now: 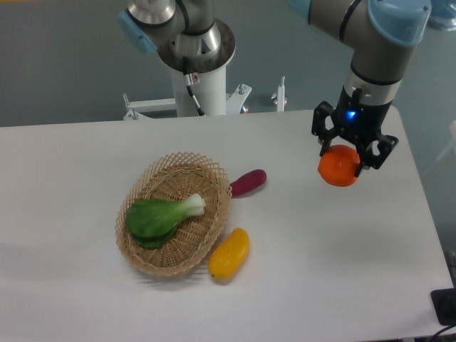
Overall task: Place the orange on the table
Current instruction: 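Lower the held orange with the gripper onto the table beside the mango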
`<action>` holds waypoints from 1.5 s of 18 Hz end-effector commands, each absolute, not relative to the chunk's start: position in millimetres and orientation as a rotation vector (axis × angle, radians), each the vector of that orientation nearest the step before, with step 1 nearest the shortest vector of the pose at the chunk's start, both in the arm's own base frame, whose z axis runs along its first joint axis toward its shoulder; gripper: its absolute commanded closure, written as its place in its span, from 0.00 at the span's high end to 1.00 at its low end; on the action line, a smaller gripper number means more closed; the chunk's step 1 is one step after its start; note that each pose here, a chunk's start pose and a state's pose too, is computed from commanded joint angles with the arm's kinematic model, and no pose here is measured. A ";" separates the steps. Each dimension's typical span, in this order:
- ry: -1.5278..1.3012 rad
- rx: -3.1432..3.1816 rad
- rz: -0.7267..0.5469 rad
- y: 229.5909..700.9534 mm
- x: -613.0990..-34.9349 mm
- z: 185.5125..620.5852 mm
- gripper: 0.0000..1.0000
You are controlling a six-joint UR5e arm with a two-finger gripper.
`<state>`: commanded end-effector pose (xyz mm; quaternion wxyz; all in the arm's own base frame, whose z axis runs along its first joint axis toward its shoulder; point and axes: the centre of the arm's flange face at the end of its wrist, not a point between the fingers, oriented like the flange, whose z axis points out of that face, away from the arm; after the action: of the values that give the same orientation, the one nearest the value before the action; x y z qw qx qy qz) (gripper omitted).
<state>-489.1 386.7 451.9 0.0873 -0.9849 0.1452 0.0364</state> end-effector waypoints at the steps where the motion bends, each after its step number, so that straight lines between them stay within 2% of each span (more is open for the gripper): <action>1: 0.437 -2.933 0.104 387.3 -488.2 449.8 0.59; 11: 0.419 -2.938 0.101 393.5 -488.9 444.8 0.59; 14: 0.395 -2.957 0.072 388.9 -503.1 424.8 0.59; 22: 0.229 -2.917 0.239 404.3 -521.0 342.1 0.59; 27: 0.204 -2.945 0.132 405.6 -513.1 296.4 0.59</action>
<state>-513.1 405.6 296.4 0.0933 -0.9923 0.0687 0.0445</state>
